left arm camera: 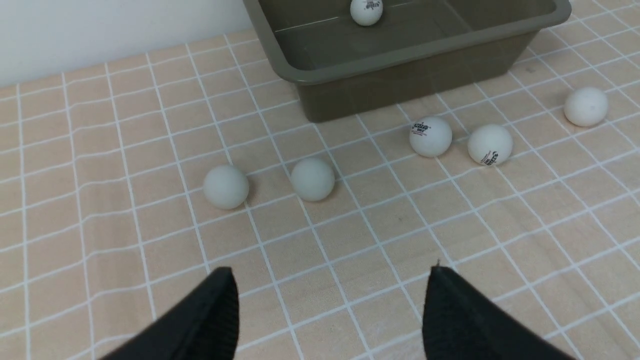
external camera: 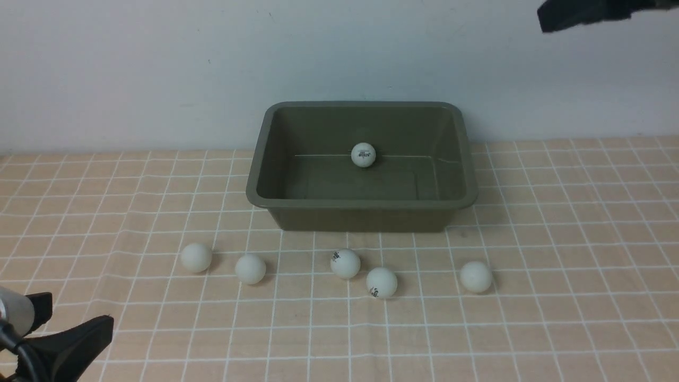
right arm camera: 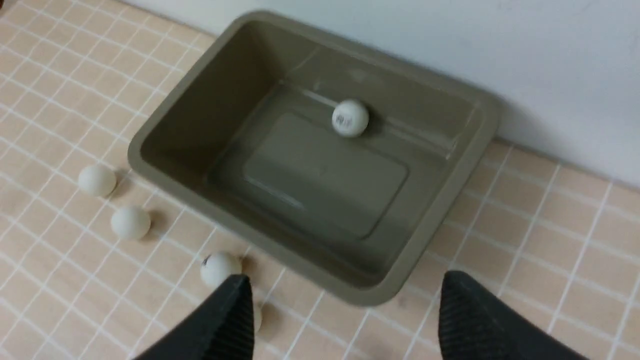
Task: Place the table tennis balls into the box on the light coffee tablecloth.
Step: 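Reach for and grasp a ping pong ball on the table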
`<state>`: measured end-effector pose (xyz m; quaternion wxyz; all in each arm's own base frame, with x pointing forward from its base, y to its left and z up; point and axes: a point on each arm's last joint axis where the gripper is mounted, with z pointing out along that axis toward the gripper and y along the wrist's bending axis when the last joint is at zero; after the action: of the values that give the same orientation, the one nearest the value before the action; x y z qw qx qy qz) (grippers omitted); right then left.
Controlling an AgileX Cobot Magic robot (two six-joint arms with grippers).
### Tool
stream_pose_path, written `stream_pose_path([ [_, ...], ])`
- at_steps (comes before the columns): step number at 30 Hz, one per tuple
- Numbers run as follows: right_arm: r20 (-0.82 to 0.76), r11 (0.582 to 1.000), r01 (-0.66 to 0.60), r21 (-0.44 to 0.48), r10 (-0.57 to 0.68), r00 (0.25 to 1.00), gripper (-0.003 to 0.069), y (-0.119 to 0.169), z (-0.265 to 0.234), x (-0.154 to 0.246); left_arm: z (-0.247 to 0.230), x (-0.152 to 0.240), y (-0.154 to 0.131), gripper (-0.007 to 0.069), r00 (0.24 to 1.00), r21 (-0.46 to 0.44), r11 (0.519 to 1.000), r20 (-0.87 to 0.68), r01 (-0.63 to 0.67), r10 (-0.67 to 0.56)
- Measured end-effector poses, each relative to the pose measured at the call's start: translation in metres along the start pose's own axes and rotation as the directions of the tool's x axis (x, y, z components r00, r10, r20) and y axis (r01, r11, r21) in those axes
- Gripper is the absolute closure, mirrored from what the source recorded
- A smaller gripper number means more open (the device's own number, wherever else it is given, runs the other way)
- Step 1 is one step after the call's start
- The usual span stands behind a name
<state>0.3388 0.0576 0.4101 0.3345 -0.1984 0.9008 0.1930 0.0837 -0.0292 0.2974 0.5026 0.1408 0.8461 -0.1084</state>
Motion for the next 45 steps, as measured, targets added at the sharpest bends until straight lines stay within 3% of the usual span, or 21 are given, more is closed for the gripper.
stream_pose_path([
  [7,-0.153,0.997,-0.077,-0.010,0.074,0.985,0.0217,0.002,0.065,0.071,0.000,0.000,0.000,0.0210,1.000,0.000,1.000,0.000,-0.001,0.001],
  [15,-0.194,1.000,0.003,0.018,0.001,0.981,0.0219,0.027,0.117,0.131,0.000,0.000,0.000,0.0210,1.000,0.001,1.000,-0.002,-0.002,0.002],
  [25,-0.149,0.992,0.007,0.126,0.012,0.989,0.0219,0.027,0.136,0.141,0.000,0.003,-0.002,0.0210,1.000,0.019,1.000,-0.030,-0.001,0.002],
  [45,-0.273,0.986,0.001,0.165,0.045,0.961,0.0219,0.004,0.200,0.173,0.000,0.003,-0.002,0.0210,0.999,0.022,1.000,-0.035,0.000,0.001],
])
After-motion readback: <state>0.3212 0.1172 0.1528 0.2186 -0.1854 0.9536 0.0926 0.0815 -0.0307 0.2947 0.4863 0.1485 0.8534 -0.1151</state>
